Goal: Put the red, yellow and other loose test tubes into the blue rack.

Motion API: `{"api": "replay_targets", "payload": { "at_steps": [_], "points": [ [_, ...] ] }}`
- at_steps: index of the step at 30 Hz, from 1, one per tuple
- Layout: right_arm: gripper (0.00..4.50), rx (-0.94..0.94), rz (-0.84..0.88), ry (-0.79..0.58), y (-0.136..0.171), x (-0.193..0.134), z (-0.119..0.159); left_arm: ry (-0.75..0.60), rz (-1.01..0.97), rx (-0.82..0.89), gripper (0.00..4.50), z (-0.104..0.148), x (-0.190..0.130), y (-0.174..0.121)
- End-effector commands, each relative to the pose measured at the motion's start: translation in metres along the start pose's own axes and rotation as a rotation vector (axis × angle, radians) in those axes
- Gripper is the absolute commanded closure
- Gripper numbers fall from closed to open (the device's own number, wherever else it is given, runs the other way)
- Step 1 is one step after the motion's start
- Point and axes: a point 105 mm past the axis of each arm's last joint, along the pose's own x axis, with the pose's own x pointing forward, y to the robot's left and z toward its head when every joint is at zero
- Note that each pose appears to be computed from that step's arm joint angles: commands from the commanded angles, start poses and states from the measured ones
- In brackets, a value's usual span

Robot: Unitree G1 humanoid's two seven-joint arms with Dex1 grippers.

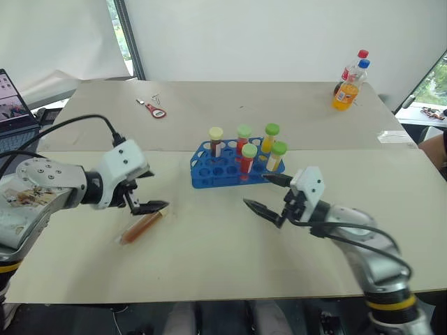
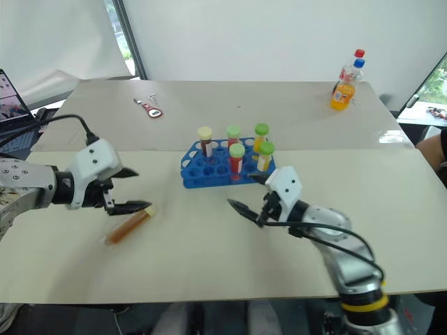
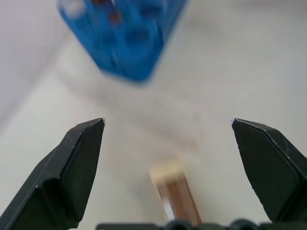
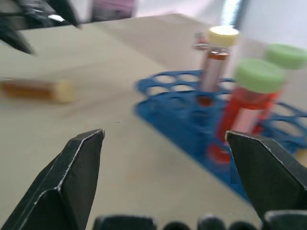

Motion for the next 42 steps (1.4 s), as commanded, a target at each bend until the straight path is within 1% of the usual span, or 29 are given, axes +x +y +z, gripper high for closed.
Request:
{"api": "replay_targets", "payload": {
  "at_steps": [1, 2, 4, 7, 11, 15, 20, 22, 27, 28, 29, 31, 32, 35, 36, 39, 42],
  "points": [
    [0.02, 0.014, 0.3, -0.017, 0.034, -0.016, 0.034, 0.102, -0.032, 0.037, 0.0, -0.015, 0.0, -0.007],
    [0.02, 0.015, 0.357, 0.005, 0.04, -0.02, 0.037, 0.132, -0.033, 0.041, 0.0, -0.021, 0.0, -0.007],
    [0.02, 0.0, 0.418, 0.039, 0.048, -0.022, 0.04, 0.155, -0.03, 0.04, 0.0, -0.027, 0.001, -0.006],
    [0.02, -0.029, 0.463, 0.081, 0.05, -0.025, 0.043, 0.162, -0.011, 0.031, 0.0, -0.029, 0.006, -0.003],
    [0.02, -0.051, 0.455, 0.083, 0.046, -0.022, 0.045, 0.167, 0.007, 0.002, 0.0, -0.032, 0.014, 0.0],
    [0.02, -0.033, 0.458, 0.079, 0.046, -0.021, 0.047, 0.182, 0.019, -0.042, 0.0, -0.038, 0.024, 0.002],
    [0.02, -0.024, 0.449, 0.093, 0.043, -0.023, 0.045, 0.17, 0.027, -0.075, 0.0, -0.035, 0.04, 0.009],
    [0.02, -0.031, 0.432, 0.101, 0.04, -0.023, 0.044, 0.176, 0.025, -0.071, 0.0, -0.035, 0.044, 0.01],
    [0.02, -0.124, 0.305, 0.137, 0.024, -0.02, 0.044, 0.184, -0.008, -0.07, 0.0, -0.034, 0.053, 0.005],
    [0.0, -0.126, 0.296, 0.14, 0.022, -0.021, 0.045, 0.185, -0.015, -0.068, 0.52, -0.034, 0.054, 0.003],
    [0.0, -0.13, 0.29, 0.14, 0.022, -0.022, 0.046, 0.186, -0.021, -0.064, 0.87, -0.034, 0.055, 0.001],
    [0.0, -0.135, 0.28, 0.144, 0.02, -0.024, 0.046, 0.182, -0.024, -0.06, 1.71, -0.034, 0.056, 0.001],
    [0.0, -0.136, 0.278, 0.145, 0.019, -0.025, 0.046, 0.172, -0.015, -0.055, 2.21, -0.032, 0.056, 0.003],
    [0.0, -0.128, 0.276, 0.15, 0.019, -0.027, 0.046, 0.151, 0.01, -0.049, 3.52, -0.029, 0.053, 0.01],
    [0.0, -0.128, 0.272, 0.155, 0.018, -0.029, 0.046, 0.151, 0.015, -0.032, 3.59, -0.028, 0.049, 0.012],
    [0.0, -0.128, 0.254, 0.163, 0.015, -0.033, 0.045, 0.132, 0.021, 0.003, 3.59, -0.023, 0.039, 0.016],
    [0.0, -0.133, 0.209, 0.163, 0.007, -0.039, 0.046, 0.018, 0.04, 0.021, 3.59, -0.002, 0.023, 0.025]
  ]
}}
